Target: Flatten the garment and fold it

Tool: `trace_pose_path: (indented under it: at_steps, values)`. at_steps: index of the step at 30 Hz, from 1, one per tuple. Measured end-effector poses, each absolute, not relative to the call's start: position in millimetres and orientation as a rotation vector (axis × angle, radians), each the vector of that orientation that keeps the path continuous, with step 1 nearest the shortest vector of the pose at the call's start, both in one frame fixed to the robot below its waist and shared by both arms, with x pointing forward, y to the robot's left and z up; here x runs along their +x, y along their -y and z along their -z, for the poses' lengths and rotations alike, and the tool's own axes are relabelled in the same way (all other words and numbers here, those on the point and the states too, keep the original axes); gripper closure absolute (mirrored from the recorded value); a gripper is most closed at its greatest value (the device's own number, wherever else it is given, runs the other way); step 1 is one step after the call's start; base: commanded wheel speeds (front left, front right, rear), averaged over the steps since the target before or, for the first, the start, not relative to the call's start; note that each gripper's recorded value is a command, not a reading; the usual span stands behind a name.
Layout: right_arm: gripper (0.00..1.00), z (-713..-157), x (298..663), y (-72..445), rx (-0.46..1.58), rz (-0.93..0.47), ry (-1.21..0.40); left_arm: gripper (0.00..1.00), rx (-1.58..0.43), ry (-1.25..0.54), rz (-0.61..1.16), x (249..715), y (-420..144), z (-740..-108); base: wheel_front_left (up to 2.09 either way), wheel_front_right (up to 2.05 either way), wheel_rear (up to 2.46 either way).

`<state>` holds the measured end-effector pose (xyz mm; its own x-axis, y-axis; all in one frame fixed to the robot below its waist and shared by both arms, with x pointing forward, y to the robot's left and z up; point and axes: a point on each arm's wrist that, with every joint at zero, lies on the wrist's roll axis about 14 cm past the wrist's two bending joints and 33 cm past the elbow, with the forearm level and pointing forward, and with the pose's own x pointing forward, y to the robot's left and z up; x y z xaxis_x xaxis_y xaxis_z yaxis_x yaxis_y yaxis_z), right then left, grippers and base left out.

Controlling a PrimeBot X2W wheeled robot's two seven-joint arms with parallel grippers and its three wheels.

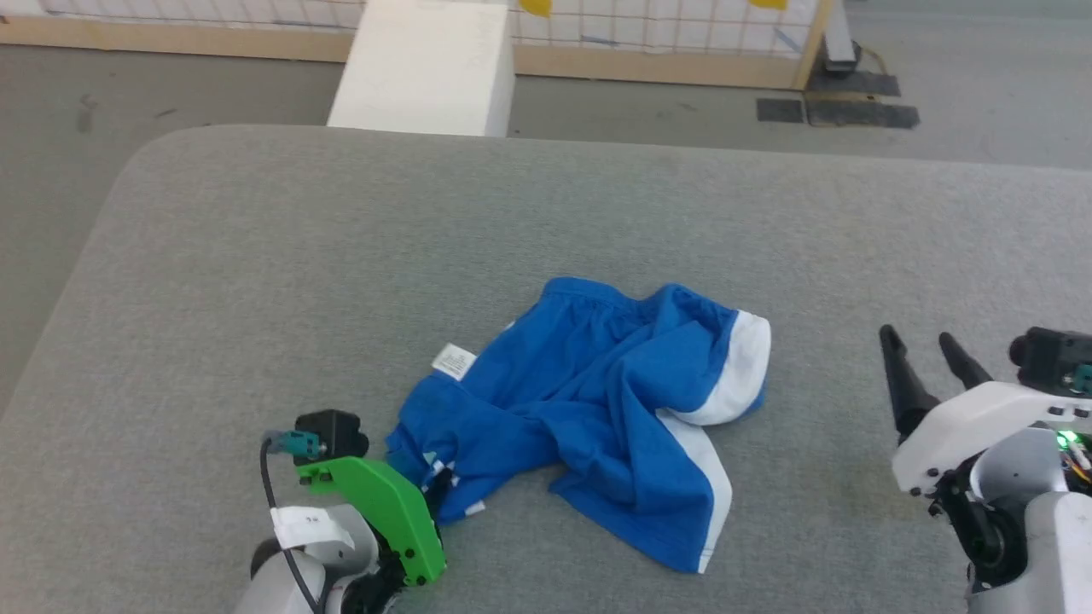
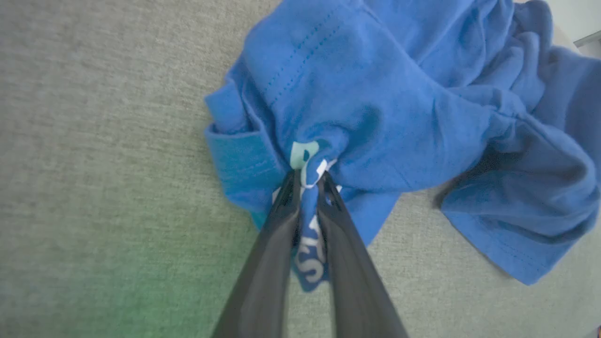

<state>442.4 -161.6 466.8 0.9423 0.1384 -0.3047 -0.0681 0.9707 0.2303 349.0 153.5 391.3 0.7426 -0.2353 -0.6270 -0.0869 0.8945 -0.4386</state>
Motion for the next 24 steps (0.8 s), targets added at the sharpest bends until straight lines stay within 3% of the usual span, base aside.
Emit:
trace_pose_path:
  at_steps: [1,5,8,14,20,24]
  values:
    - [0.0,-467,443,158,0.218,-0.116,-0.329,0.0,-0.482,-0.737,0.083,347,-153,-392,0.0,0.0,0.0]
    - [0.0,-466,444,142,0.206,-0.159,-0.346,0.0,-0.599,-0.632,0.04,350,-161,-411,0.0,0.0,0.0]
    - [0.0,-465,444,132,0.19,-0.188,-0.364,0.0,-0.645,-0.433,-0.03,363,-192,-443,0.0,0.0,0.0]
    - [0.0,-449,436,97,0.16,-0.291,-0.456,0.0,-0.347,0.032,-0.199,367,-266,-512,0.0,0.0,0.0]
    - [0.0,-396,382,40,0.082,-0.498,-0.784,0.0,-0.241,0.134,-0.171,367,-251,-524,0.0,0.0,0.0]
    - [0.0,-383,362,25,0.052,-0.565,-0.873,0.0,-0.241,0.162,-0.159,369,-245,-530,0.0,0.0,0.0]
